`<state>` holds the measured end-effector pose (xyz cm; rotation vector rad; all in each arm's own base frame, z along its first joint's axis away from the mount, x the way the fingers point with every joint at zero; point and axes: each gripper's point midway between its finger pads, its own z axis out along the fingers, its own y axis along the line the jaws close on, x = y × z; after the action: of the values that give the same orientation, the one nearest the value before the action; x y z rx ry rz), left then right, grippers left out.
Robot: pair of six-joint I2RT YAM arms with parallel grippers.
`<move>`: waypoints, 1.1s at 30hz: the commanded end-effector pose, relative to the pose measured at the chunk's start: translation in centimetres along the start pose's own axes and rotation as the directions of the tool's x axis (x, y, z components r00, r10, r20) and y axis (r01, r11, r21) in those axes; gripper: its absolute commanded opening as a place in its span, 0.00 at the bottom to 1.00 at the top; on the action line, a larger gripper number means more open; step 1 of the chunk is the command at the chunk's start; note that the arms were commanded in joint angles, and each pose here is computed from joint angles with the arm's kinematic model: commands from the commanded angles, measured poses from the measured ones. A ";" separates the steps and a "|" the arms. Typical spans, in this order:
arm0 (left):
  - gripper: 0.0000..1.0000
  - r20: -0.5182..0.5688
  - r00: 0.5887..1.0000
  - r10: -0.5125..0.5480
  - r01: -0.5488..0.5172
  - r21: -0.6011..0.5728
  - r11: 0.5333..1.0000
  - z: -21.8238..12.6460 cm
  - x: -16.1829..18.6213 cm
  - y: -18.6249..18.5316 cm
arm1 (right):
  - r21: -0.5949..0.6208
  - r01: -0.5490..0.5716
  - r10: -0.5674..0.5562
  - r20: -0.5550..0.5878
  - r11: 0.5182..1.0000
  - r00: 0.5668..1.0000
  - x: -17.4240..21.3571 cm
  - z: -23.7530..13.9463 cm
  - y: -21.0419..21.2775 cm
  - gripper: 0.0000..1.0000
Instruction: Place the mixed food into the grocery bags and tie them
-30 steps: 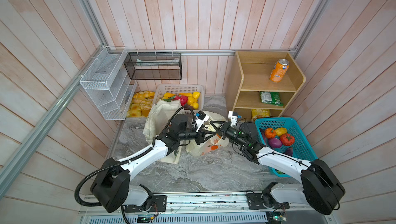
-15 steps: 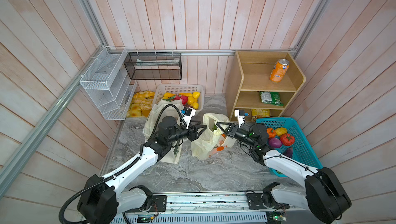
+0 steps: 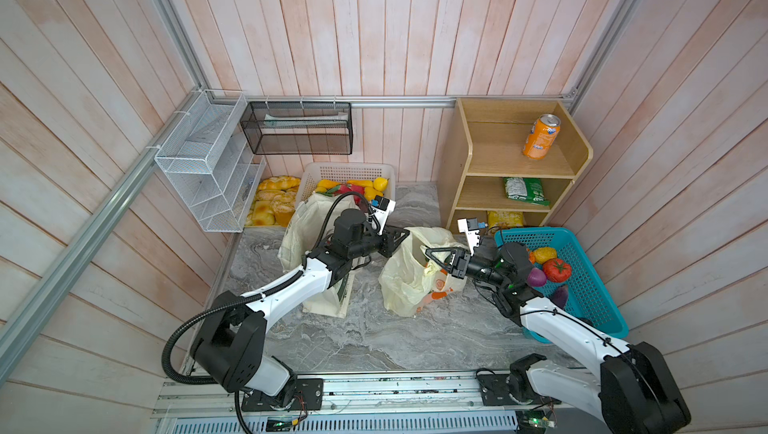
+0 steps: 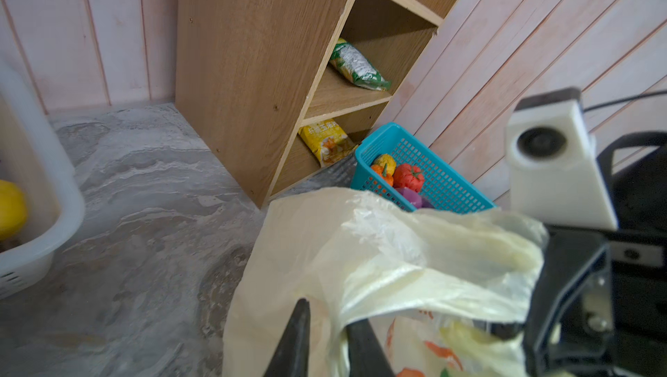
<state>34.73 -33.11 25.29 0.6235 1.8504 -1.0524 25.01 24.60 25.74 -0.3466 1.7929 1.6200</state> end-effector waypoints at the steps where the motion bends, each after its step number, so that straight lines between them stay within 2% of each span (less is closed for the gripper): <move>1: 0.00 0.031 0.999 0.023 -0.025 0.046 0.999 1.5 -1.8 -0.9 | -0.045 0.044 -0.047 -0.076 0.998 0.996 1.5 -0.1 0.4 0.02; 7: 0.00 -0.006 1.000 0.017 -0.016 0.099 0.995 4.6 -1.4 -1.4 | -0.067 0.069 -0.076 -0.115 0.995 0.990 1.9 0.1 0.3 0.05; 12: 0.00 -0.060 0.998 -0.010 0.016 0.097 0.995 6.0 0.4 -1.1 | -0.082 0.106 -0.113 -0.093 0.991 0.989 1.0 0.1 0.7 0.01; 13: 0.01 -0.071 0.997 -0.018 0.024 0.086 0.996 6.0 0.7 -0.8 | -0.086 0.110 -0.117 -0.086 0.990 0.989 0.8 0.0 0.8 0.01; 15: 0.20 -0.092 0.995 -0.027 0.032 0.063 0.998 5.9 1.5 -0.4 | -0.095 0.114 -0.122 -0.077 0.989 0.990 0.5 -0.1 0.9 0.00; 17: 0.30 -0.107 0.994 -0.033 0.037 0.035 0.999 5.4 1.9 0.1 | -0.093 0.118 -0.125 -0.069 0.989 0.990 0.3 -0.2 0.9 0.00; 23: 0.47 -0.058 0.997 -0.055 0.054 -0.021 0.998 2.1 0.3 1.1 | -0.085 0.122 -0.126 -0.048 0.989 0.991 0.0 -0.5 0.8 0.00; 27: 0.52 -0.015 0.996 -0.088 0.087 -0.021 0.996 -0.6 -0.8 1.2 | -0.078 0.121 -0.124 -0.031 0.990 0.992 -0.2 -0.7 0.8 0.00; 33: 0.56 0.030 0.991 -0.132 0.130 0.064 0.989 -3.8 -1.0 -1.5 | -0.076 0.109 -0.111 -0.019 0.991 0.994 -0.5 -0.6 0.7 0.00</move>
<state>33.81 -30.59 26.96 0.5245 1.8837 -1.1225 24.65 24.20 25.69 -0.4863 1.7448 1.6185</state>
